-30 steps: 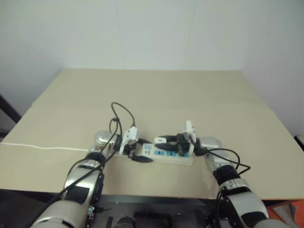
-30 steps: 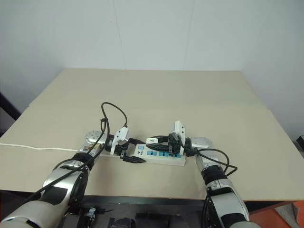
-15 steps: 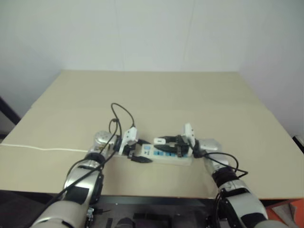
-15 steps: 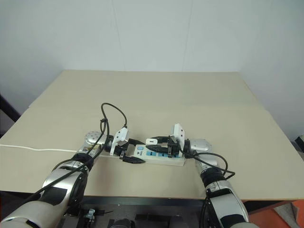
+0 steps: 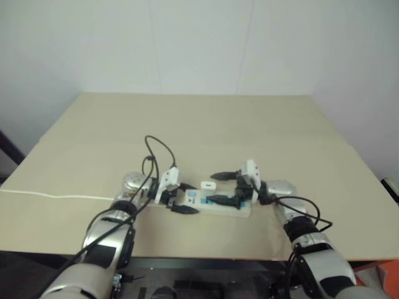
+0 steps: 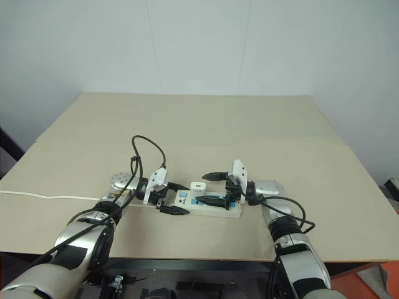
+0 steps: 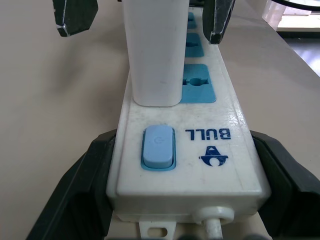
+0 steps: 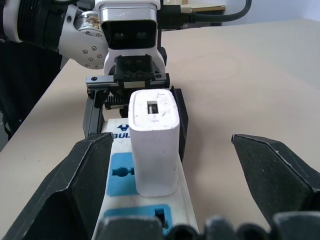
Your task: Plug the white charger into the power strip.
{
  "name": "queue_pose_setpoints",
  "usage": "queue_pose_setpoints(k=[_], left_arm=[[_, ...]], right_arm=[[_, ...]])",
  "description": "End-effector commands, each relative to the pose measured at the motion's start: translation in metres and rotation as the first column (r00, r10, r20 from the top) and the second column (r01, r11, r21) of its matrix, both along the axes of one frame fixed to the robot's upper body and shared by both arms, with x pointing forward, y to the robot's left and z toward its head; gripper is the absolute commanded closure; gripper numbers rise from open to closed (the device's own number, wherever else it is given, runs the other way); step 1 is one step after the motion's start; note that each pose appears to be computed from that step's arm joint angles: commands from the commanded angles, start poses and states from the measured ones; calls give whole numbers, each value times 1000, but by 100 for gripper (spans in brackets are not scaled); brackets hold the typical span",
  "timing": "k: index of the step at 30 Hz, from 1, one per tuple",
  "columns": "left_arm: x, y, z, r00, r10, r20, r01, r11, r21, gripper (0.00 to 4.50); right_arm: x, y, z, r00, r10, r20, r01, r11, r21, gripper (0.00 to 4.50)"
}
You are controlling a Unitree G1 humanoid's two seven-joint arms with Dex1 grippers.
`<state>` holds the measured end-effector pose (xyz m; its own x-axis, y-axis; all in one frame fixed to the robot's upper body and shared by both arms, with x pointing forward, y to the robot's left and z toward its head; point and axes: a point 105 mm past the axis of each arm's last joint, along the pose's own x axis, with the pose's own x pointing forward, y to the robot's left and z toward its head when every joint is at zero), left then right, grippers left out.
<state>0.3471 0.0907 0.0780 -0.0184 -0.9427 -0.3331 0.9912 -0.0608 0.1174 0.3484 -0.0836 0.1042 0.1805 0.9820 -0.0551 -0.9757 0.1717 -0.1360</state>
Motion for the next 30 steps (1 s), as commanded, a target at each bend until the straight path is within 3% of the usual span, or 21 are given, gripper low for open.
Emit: queue_pose_setpoints(k=[1, 5, 6, 8, 10, 14, 18, 22, 24, 30], left_arm=[[-4, 6, -6, 1000, -9, -30, 10, 1000, 25, 121], [1, 5, 0, 995, 21, -102, -20, 1000, 17, 121], [3, 4, 5, 996, 20, -92, -21, 1000, -13, 48], [3, 5, 10, 998, 10, -69, -12, 1000, -22, 1], [3, 6, 11, 999, 1, -46, -1, 1000, -9, 1], [9, 12, 33, 999, 37, 24, -34, 992, -119, 1], [13, 49, 66, 991, 131, 0, -128, 972, -198, 1], [-5, 98, 76, 978, 206, 36, -200, 972, -124, 1], [-14, 119, 76, 967, 254, 33, -250, 965, -78, 1], [-34, 144, 74, 932, 356, -68, -358, 934, -17, 1]], right_arm=[[-7, -10, -25, 998, -37, -45, 35, 998, -46, 1], [-4, -16, -6, 997, -80, 10, 80, 997, 9, 1], [-4, -20, -1, 994, -97, 40, 96, 995, 26, 0], [-4, -30, 9, 989, -131, 73, 127, 990, 56, 0], [-6, -42, 15, 984, -158, 80, 152, 985, 78, 0], [-18, -74, 29, 970, -212, 121, 205, 977, 64, 0], [-37, -115, 49, 934, -320, 160, 325, 946, -3, 0], [-64, -152, 68, 901, -412, 135, 424, 903, -73, 0], [-76, -168, 70, 886, -456, 81, 463, 867, -185, 0], [-100, -182, 83, 878, -478, 4, 455, 833, -314, 0]])
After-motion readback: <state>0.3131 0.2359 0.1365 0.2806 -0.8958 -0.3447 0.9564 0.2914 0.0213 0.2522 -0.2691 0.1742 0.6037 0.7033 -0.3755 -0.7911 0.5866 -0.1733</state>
